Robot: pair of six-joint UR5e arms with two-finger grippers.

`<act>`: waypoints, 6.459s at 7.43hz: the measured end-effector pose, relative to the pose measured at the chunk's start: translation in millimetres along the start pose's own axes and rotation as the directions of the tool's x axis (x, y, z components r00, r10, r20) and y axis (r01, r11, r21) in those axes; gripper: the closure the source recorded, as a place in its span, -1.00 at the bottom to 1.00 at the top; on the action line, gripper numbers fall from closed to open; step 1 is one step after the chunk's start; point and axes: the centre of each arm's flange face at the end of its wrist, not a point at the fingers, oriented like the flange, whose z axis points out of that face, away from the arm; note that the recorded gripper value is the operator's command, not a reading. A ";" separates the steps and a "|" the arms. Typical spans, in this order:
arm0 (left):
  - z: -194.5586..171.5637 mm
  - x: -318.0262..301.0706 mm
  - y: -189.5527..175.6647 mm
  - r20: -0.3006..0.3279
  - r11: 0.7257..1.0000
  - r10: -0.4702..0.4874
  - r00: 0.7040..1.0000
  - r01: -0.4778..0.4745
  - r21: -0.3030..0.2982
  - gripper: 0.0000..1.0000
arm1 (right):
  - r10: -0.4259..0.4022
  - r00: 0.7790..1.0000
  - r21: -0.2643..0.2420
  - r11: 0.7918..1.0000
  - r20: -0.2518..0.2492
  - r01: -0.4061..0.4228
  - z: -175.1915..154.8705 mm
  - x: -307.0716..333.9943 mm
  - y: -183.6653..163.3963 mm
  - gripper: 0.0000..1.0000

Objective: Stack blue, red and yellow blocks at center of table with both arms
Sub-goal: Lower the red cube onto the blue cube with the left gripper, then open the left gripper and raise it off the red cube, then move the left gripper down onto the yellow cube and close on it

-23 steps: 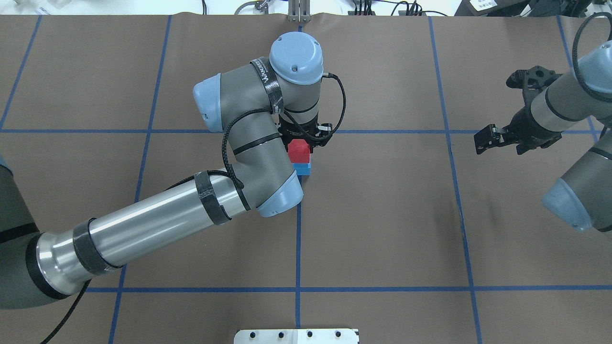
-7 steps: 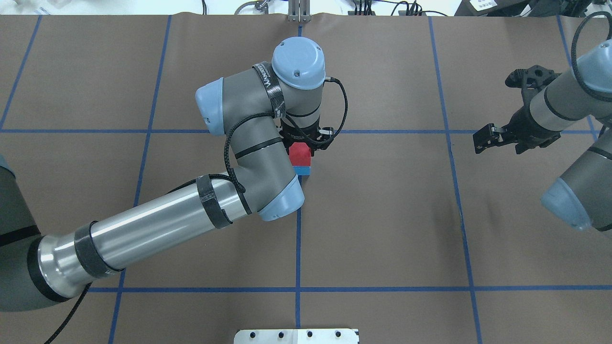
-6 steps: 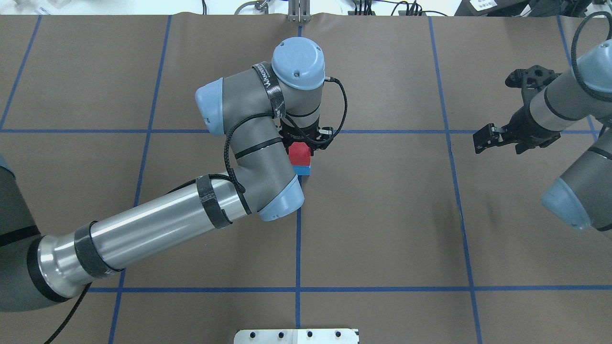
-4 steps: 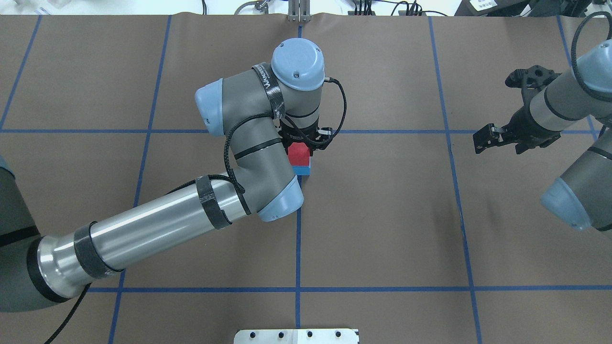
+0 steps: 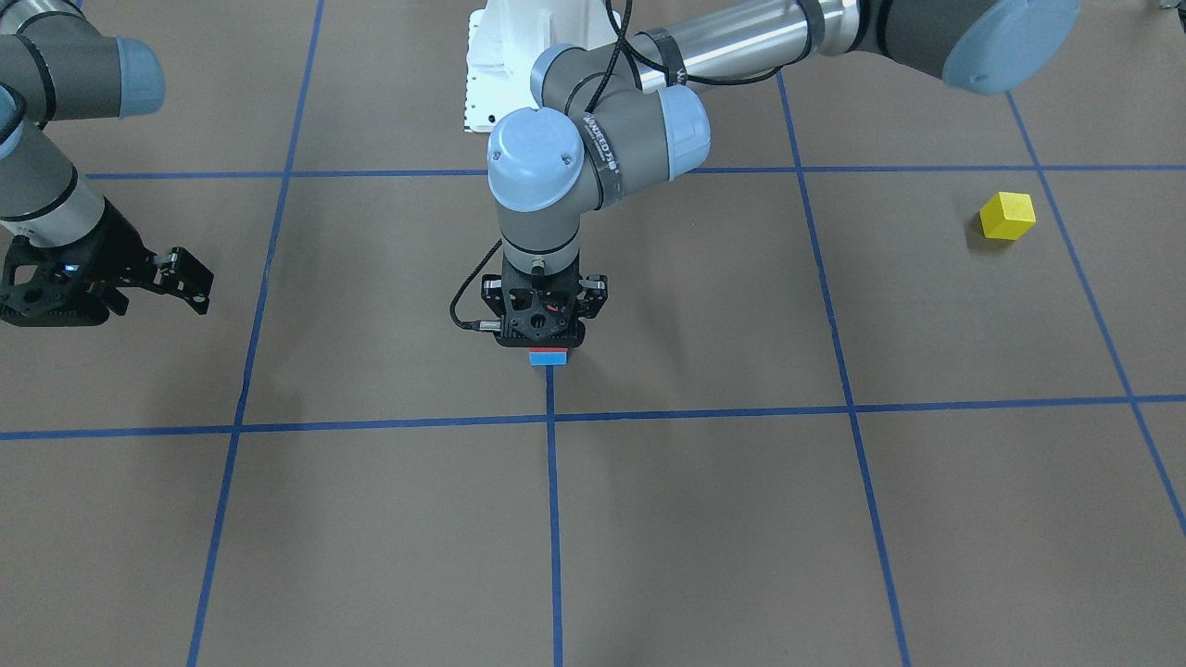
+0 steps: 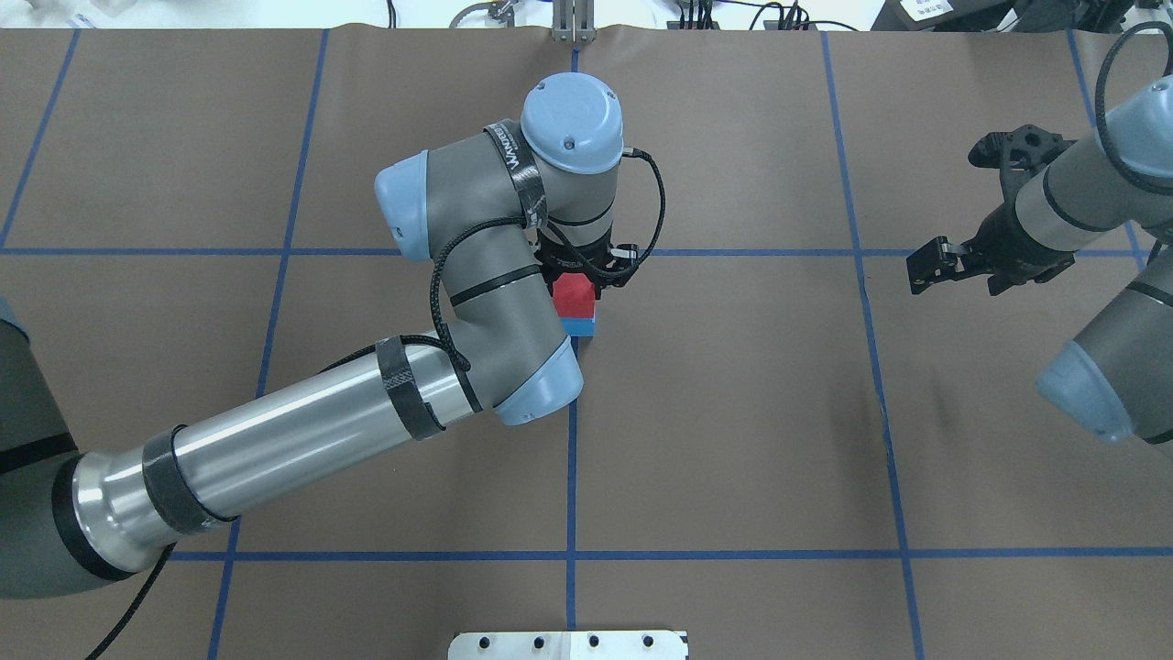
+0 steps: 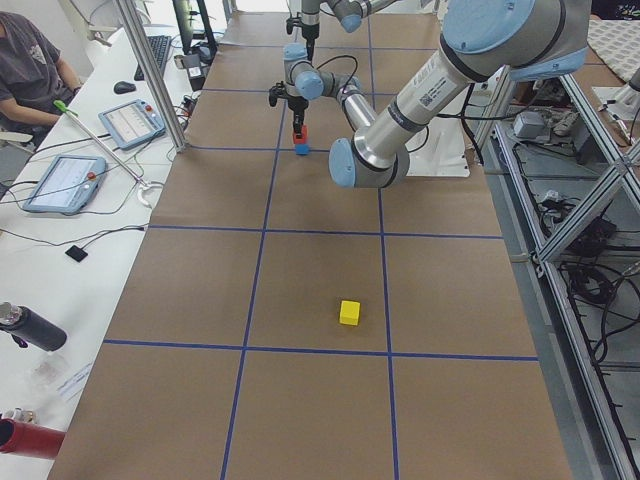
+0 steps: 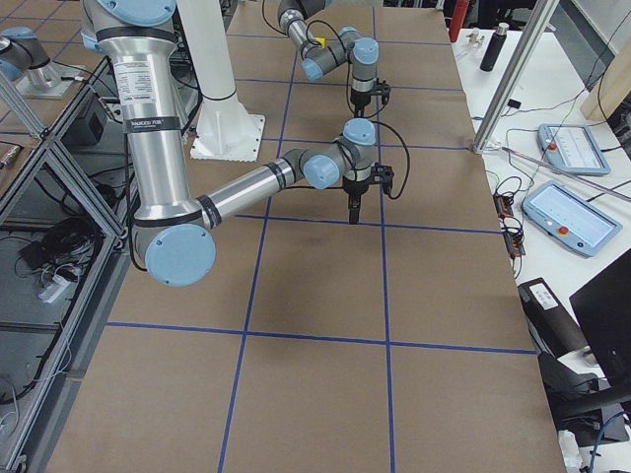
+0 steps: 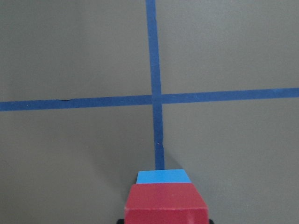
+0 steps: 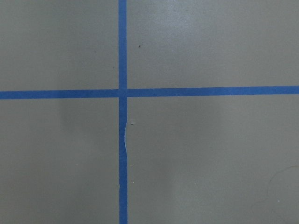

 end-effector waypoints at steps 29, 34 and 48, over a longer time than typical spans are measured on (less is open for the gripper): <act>31.1 -737.7 182.1 -0.016 0.986 0.157 0.988 -0.155 0.061 -0.99 | 0.005 1.000 -0.007 1.000 -0.004 -0.005 2.2 5.6 3.1 -0.99; 28.0 -701.6 185.5 -0.019 0.996 0.023 1.000 -0.021 0.090 -0.99 | 0.002 1.000 -0.007 1.000 -0.003 -0.002 2.9 3.0 3.0 -0.99; 65.9 -673.3 228.1 0.051 0.997 0.077 0.996 -0.076 -0.018 1.00 | 0.001 1.000 -0.011 1.000 -0.006 -0.001 7.5 0.2 0.6 -0.99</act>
